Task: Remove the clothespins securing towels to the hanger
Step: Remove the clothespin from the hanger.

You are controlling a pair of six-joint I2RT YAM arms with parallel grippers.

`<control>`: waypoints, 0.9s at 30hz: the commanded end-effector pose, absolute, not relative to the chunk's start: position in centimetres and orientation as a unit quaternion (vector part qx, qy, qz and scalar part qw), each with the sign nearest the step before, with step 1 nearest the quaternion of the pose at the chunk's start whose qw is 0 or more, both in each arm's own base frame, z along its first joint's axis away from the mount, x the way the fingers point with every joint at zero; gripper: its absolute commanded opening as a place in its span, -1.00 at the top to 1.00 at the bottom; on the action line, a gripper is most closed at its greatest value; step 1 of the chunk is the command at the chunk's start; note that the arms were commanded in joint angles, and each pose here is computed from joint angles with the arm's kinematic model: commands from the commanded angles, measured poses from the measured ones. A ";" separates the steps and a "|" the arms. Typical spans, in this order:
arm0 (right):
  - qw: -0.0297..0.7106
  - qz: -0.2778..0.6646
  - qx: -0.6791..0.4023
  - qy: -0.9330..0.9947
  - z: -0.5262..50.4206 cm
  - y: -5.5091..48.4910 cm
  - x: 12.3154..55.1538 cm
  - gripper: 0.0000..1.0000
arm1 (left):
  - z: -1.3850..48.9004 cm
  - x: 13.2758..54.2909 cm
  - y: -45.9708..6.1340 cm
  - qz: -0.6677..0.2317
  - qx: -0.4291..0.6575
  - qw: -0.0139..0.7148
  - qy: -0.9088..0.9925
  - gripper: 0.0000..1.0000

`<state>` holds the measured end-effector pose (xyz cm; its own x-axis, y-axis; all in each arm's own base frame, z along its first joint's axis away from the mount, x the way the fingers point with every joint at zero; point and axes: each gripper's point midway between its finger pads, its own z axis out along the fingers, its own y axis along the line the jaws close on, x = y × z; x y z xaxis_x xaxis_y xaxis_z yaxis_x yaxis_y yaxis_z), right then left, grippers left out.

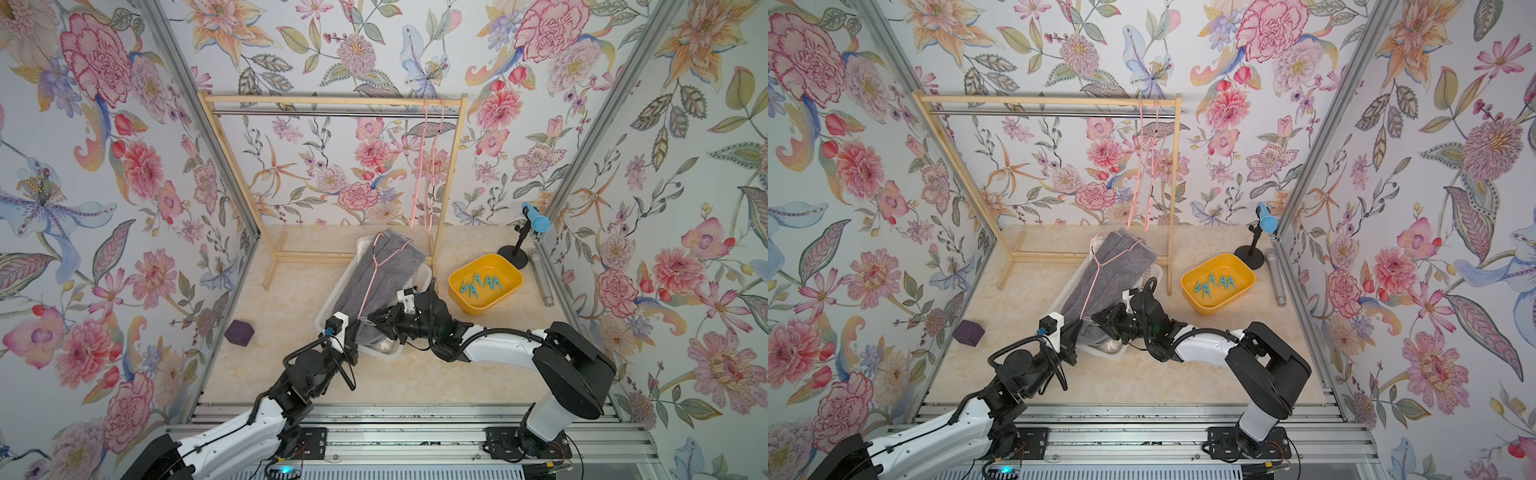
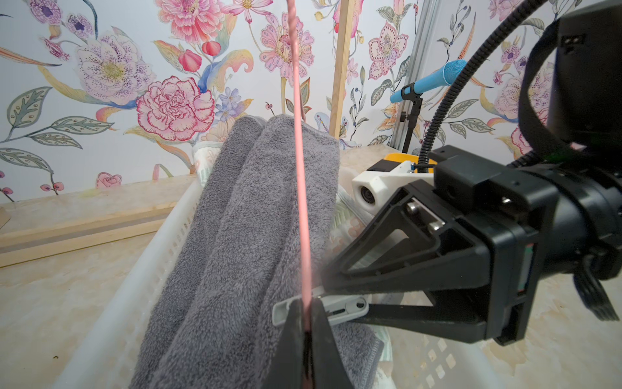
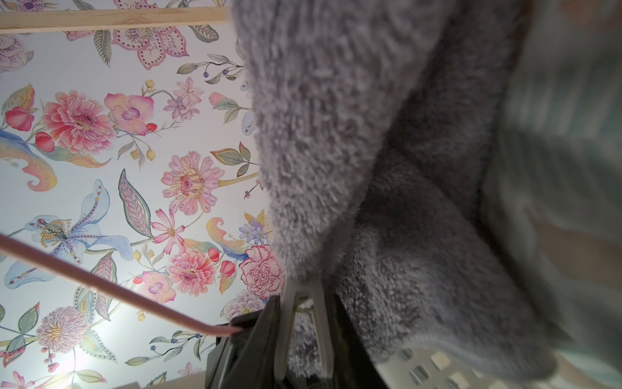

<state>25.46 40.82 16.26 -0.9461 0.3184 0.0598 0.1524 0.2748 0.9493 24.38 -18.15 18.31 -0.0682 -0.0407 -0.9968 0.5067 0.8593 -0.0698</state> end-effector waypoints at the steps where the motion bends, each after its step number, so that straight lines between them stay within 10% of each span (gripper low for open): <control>1: 0.077 0.587 0.139 0.794 17.1 41.4 25.7 0.54 | 19.8 24.3 -18.2 -0.214 0.160 0.678 0.685 1.00; 27: 0.114 0.565 0.120 0.808 18.3 39.9 26.0 0.89 | 19.4 24.4 -17.9 -0.206 0.157 0.675 0.691 1.00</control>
<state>25.28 40.27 16.34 -0.9524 0.3048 -0.0061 0.1016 0.3362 0.9363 24.33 -18.05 18.15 -0.0744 -0.0347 -0.9966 0.5047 0.8607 -0.0676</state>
